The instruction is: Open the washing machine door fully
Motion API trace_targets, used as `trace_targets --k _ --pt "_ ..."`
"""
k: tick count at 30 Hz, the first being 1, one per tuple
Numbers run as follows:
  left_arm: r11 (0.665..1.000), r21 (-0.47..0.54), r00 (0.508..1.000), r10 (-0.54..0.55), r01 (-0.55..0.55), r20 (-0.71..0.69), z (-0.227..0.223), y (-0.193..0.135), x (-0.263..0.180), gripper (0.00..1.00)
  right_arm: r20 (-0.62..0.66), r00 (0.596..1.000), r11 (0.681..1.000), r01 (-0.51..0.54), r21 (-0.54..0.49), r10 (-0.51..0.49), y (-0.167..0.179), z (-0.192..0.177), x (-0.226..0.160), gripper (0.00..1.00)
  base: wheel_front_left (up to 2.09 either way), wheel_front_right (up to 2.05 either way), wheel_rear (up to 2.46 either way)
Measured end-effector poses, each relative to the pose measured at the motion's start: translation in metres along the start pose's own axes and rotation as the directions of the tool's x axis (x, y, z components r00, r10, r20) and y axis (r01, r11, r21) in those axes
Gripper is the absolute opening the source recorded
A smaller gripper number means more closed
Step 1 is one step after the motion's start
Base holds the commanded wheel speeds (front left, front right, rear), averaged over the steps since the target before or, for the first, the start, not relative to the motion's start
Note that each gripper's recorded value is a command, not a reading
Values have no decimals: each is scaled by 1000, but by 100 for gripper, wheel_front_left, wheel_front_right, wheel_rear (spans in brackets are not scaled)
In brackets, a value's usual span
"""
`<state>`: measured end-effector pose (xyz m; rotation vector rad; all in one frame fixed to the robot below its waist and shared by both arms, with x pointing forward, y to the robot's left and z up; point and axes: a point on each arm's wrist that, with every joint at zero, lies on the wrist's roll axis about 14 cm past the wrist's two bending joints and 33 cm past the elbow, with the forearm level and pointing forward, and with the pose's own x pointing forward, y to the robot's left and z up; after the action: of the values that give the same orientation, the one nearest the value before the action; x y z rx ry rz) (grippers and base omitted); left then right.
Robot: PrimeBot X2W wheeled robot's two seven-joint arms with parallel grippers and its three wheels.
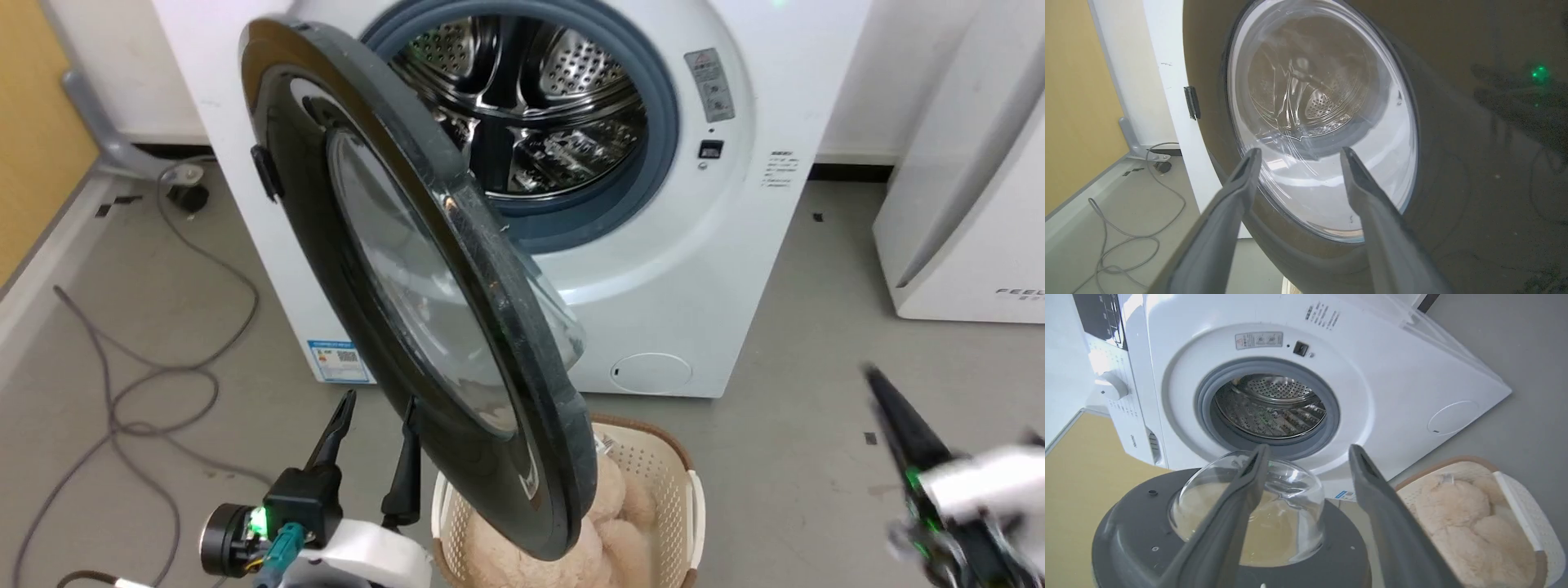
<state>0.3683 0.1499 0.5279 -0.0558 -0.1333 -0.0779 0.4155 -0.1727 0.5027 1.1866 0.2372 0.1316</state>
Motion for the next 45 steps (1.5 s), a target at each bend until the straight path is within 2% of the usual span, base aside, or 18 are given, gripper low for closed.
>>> trace_targets --k 3,6,8,9,12,16,18,20,23,25,29,34,35,36,37,45 --pt "1000 0 1000 7 -7 -2 -1 2 -3 100 117 991 995 78 -64 -70 -37 19 -25 100 0 0 0" --pt "1000 0 1000 12 -12 -5 -1 3 -4 100 232 968 979 131 -155 -93 -55 36 -47 100 0 0 0" --pt "1000 -5 1000 13 -13 -9 -3 4 -5 100 323 942 953 176 -248 -90 -61 58 -62 100 0 0 0" --pt "1000 -7 1000 14 -14 -13 -4 4 -5 100 367 927 929 200 -311 -76 -60 70 -69 100 0 0 0" --pt "1000 -8 1000 13 -13 -14 -4 4 -5 100 460 888 818 258 -514 8 -41 94 -84 100 0 0 0" --pt "1000 -9 1000 15 -15 -16 -5 4 -4 100 493 858 641 299 -707 143 1 91 -90 100 0 0 0" --pt "1000 -9 1000 16 -16 -18 -6 5 -4 100 476 858 576 294 -763 192 24 84 -89 100 0 0 0" --pt "1000 -9 1000 18 -18 -20 -6 5 -4 100 441 866 496 283 -821 237 46 77 -86 100 0 0 0" --pt "1000 -9 1000 21 -21 -20 -7 6 -4 100 368 896 395 253 -883 249 61 58 -83 100 0 0 0" --pt "1000 -9 1000 23 -23 -21 -7 7 -4 100 312 921 348 220 -911 235 63 41 -80 100 0 0 0" --pt "1000 -8 999 28 -28 -24 -8 8 -5 100 220 962 349 152 -925 163 50 10 -77 100 0 0 0" --pt "999 -6 999 31 -31 -29 -9 10 -6 100 189 977 360 140 -922 102 32 -1 -77 100 0 0 0" --pt "1000 -7 999 30 -30 -32 -10 9 -6 89 186 978 361 140 -922 96 30 -2 -76 100 0 0 0" --pt "1000 -7 999 30 -30 -34 -11 10 -7 40 183 979 363 139 -921 90 28 -3 -76 100 0 0 0" --pt "1000 -7 999 30 -30 -36 -11 10 -7 0 181 980 364 138 -921 86 26 -4 -76 100 0 0 0" --pt "1000 -9 999 26 -26 -37 -12 8 -7 0 174 982 380 132 -916 78 22 -7 -75 100 0 0 0"
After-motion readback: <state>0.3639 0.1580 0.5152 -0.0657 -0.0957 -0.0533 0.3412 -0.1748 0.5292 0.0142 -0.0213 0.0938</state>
